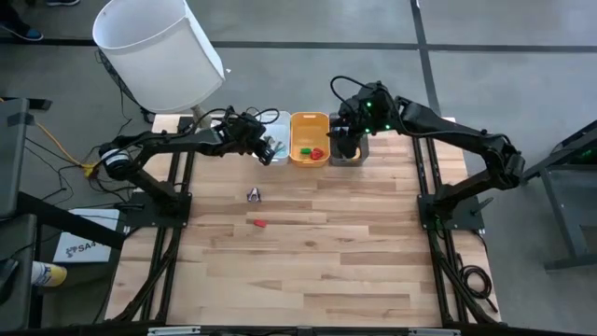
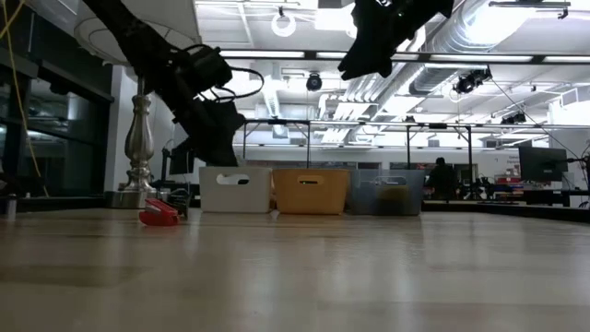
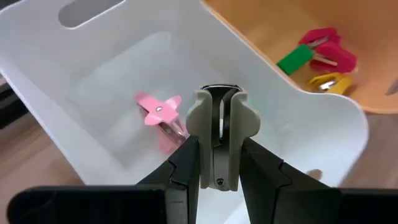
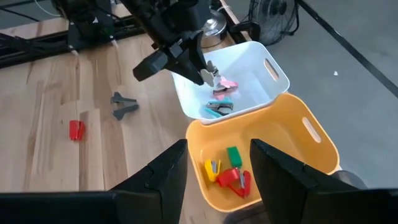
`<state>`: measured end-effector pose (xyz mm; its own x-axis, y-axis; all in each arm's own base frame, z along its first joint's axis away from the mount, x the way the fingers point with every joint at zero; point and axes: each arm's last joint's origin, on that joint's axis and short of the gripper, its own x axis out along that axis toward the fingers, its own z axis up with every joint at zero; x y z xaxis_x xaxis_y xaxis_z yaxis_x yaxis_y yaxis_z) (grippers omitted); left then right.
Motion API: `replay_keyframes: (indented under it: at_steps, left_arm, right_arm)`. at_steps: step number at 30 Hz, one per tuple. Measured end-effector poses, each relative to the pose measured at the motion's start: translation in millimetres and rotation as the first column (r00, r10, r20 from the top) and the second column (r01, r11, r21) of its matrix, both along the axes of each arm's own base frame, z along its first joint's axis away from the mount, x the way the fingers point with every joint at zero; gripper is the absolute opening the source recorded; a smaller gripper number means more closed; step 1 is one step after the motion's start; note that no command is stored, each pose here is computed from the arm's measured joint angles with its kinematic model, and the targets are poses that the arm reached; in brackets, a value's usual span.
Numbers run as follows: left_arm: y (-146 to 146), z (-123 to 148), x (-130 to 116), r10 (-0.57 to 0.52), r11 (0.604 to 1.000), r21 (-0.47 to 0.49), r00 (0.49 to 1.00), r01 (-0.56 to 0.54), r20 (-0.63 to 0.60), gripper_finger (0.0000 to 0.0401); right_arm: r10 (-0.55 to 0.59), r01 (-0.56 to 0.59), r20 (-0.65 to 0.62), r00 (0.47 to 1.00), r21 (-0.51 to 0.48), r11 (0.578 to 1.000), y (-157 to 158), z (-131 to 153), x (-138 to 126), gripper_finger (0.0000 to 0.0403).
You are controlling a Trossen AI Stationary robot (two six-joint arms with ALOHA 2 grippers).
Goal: Pick and place Stapler, Stapler remover, tape
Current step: Put the gray staple remover into the white bin
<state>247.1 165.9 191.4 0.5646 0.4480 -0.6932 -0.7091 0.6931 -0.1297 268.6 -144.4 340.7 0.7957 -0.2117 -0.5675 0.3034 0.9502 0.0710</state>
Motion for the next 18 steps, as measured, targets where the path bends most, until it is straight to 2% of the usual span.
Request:
replay_keyframes:
  at_steps: [7, 18]
  left_arm:
    - [0.4, -7.9, 2.9, 0.004, 0.999, -0.037, 1.0, -0.004, -0.005, 0.0108]
    - [1.2, -7.0, 3.4, 0.003, 1.0, -0.015, 1.0, -0.003, -0.005, 0.0166]
  right_arm:
    - [0.001, -0.001, -0.001, 1.0, 0.0, 1.0, 0.0, -0.1, 0.0, 0.0165]
    - [0.001, -0.001, -0.025, 1.0, 0.013, 1.0, 0.8, -2.3, -1.3, 0.0165]
